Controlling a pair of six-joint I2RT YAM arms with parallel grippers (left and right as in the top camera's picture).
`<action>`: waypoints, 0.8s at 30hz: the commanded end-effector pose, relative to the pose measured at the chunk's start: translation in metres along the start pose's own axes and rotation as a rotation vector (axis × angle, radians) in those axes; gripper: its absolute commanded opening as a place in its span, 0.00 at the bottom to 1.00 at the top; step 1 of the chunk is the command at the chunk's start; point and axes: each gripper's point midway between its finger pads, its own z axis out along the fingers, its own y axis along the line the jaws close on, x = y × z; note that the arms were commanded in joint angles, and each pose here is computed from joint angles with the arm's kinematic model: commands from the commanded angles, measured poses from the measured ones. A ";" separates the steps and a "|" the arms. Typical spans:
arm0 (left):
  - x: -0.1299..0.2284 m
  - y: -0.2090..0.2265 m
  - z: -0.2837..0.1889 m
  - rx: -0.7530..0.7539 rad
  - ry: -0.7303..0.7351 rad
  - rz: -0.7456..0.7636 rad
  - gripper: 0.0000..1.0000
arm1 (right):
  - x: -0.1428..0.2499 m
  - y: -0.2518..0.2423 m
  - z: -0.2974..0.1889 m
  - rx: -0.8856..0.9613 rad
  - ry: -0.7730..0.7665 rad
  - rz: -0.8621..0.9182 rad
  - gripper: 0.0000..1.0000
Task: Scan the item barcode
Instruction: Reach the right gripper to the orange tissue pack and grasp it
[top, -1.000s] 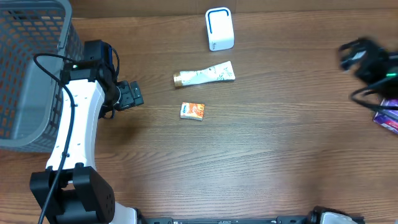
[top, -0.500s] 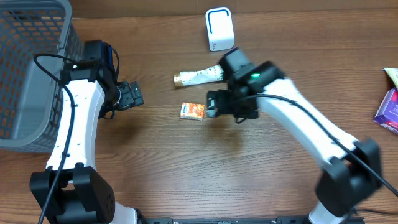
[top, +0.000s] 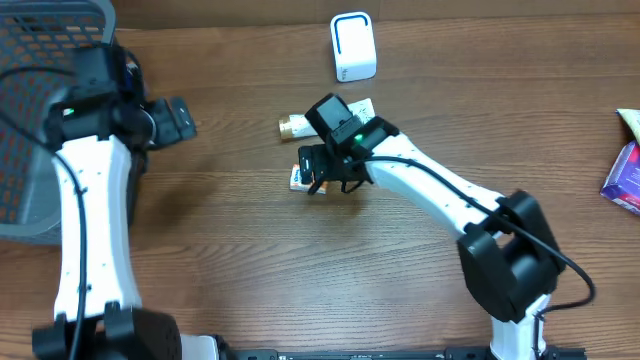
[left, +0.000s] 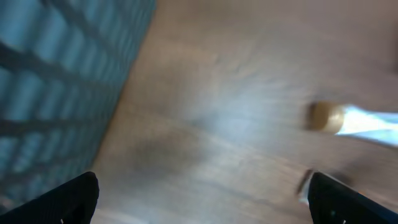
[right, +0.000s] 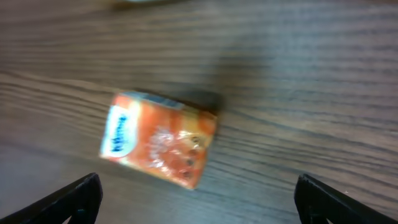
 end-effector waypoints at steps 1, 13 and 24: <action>-0.025 -0.015 -0.062 0.085 -0.172 0.077 1.00 | -0.007 -0.007 0.008 0.089 -0.045 0.098 1.00; -0.027 -0.014 -0.090 0.088 -0.245 0.077 1.00 | -0.010 0.028 0.006 -0.082 -0.022 0.156 0.99; -0.025 -0.014 -0.089 0.089 -0.238 0.077 1.00 | -0.011 0.017 0.031 0.001 -0.056 0.243 0.99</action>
